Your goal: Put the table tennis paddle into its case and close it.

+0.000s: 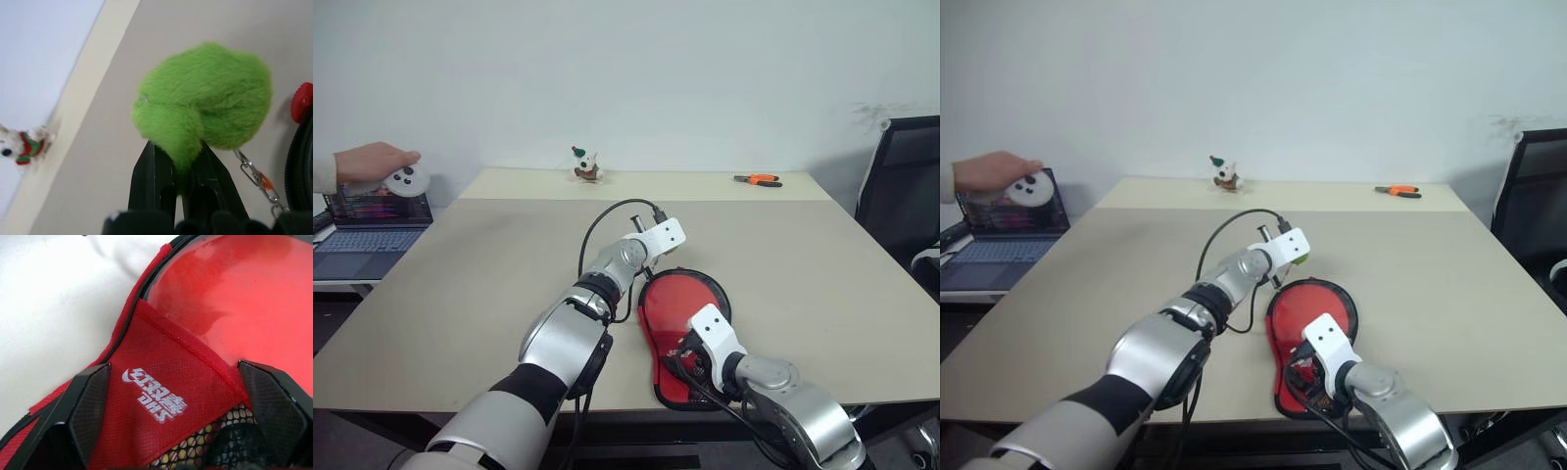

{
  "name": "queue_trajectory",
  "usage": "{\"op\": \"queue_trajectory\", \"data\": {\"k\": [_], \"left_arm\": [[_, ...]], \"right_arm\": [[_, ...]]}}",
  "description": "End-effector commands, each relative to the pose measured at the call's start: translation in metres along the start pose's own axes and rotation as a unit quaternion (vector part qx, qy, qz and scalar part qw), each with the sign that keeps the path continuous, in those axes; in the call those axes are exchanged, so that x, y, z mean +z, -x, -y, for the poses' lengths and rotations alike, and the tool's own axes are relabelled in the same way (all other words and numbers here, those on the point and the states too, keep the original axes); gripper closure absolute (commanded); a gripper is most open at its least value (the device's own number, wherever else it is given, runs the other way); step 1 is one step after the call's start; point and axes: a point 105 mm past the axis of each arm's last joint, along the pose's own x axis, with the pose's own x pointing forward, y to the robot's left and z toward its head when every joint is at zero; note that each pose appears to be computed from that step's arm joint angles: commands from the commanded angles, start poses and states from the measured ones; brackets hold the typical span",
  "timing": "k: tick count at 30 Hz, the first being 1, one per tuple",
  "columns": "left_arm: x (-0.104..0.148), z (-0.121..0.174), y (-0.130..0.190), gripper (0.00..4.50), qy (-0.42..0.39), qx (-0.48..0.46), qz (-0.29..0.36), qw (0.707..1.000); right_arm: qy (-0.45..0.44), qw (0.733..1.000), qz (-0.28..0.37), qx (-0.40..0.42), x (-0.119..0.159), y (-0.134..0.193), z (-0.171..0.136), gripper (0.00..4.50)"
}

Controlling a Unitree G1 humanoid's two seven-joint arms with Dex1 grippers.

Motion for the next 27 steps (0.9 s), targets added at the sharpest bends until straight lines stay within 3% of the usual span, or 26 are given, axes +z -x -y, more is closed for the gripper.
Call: {"op": "queue_trajectory", "data": {"k": [1, 6, 23, 27], "left_arm": [[0.036, -0.024, 0.003, 4.45, -0.045, 0.043, 0.045, 0.997], [0.042, -0.034, 0.005, 4.45, -0.062, 0.064, 0.050, 0.995], [0.022, -0.033, 0.005, 4.45, -0.105, 0.067, 0.019, 0.992], [0.023, -0.011, 0.001, 4.45, -0.116, 0.022, 0.020, 0.993]], "right_arm": [[-0.050, 0.992, -0.108, 0.042, -0.053, -0.001, -0.025, 0.00], [-0.060, 0.991, -0.112, 0.035, -0.058, 0.004, -0.028, 0.00], [-0.066, 0.991, -0.108, 0.032, -0.055, 0.005, -0.029, 0.00], [-0.067, 0.992, -0.105, 0.033, -0.053, 0.001, -0.029, 0.00]]}}
